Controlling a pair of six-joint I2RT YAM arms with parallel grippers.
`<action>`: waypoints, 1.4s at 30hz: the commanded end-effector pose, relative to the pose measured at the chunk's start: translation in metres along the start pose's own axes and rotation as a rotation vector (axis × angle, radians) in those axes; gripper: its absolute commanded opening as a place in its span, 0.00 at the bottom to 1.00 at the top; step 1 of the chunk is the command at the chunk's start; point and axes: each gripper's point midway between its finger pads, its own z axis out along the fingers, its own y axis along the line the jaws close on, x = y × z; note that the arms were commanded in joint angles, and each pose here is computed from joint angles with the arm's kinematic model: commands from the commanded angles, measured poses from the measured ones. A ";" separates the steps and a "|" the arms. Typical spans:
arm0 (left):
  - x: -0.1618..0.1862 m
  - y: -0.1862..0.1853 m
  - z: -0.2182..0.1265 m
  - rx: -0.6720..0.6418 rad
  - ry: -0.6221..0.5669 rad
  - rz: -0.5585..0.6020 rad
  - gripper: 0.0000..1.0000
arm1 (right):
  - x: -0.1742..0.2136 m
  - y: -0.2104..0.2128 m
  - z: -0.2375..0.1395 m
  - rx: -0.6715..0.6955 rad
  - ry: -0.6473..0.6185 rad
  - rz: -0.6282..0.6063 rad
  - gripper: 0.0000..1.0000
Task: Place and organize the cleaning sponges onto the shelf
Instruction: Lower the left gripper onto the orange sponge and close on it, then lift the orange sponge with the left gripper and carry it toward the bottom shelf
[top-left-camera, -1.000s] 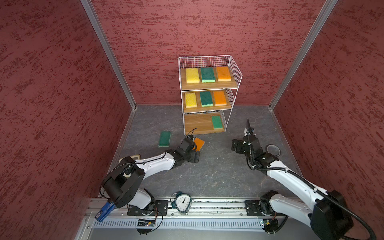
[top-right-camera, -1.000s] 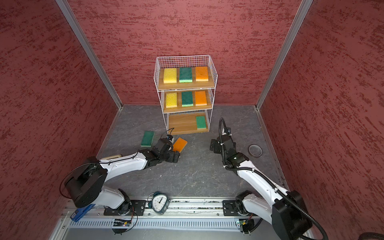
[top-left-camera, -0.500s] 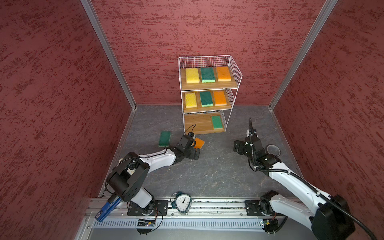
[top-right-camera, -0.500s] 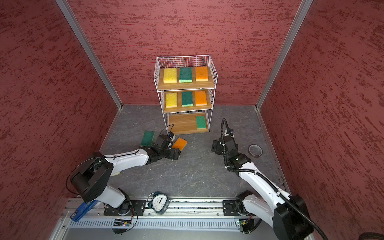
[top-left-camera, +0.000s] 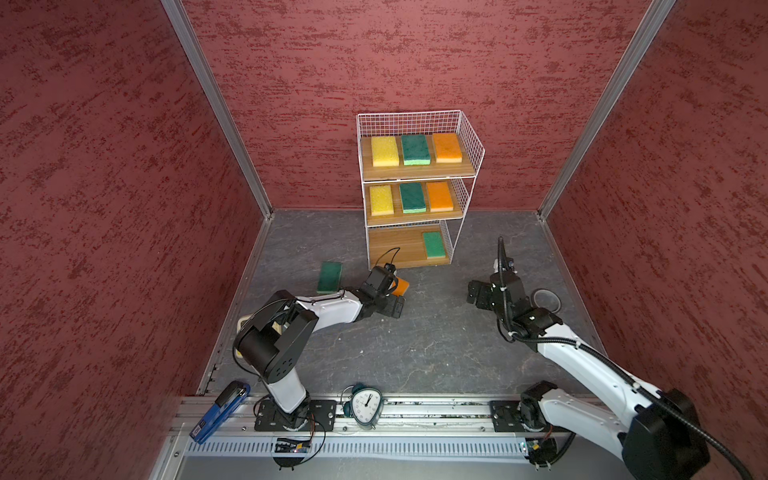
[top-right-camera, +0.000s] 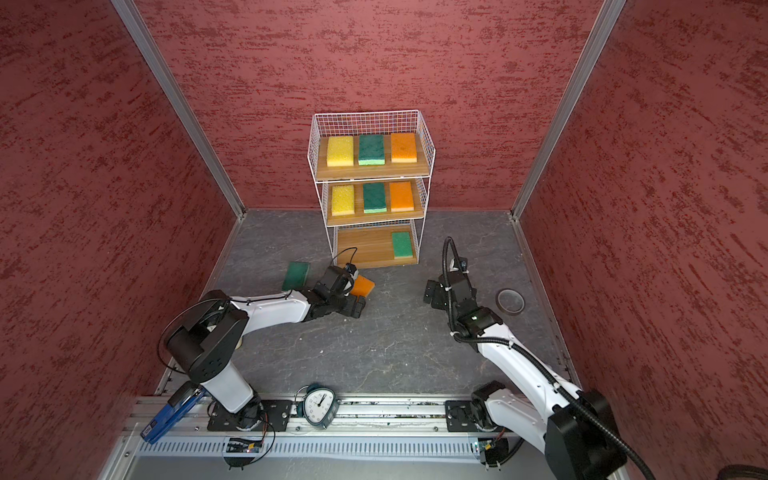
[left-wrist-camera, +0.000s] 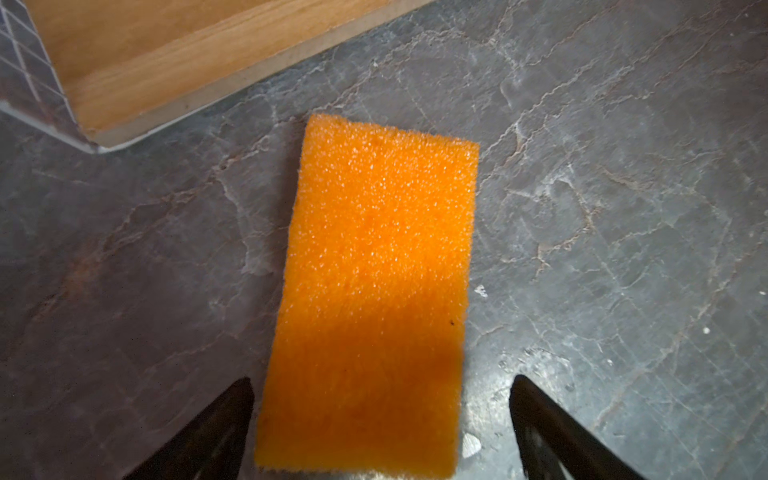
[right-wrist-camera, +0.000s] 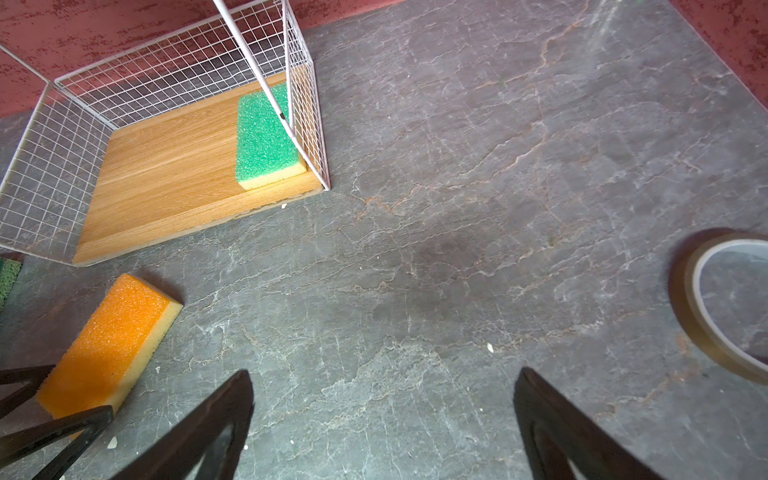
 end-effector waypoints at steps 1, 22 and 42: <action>0.002 0.002 0.003 -0.023 0.020 0.027 0.95 | 0.002 -0.001 0.003 -0.004 0.003 0.012 0.98; 0.027 0.001 0.013 -0.162 0.146 0.027 0.63 | 0.003 -0.002 -0.002 -0.039 -0.015 0.002 0.91; 0.024 -0.022 0.022 -0.094 0.154 -0.082 0.34 | -0.012 -0.001 -0.018 -0.068 -0.073 -0.007 0.91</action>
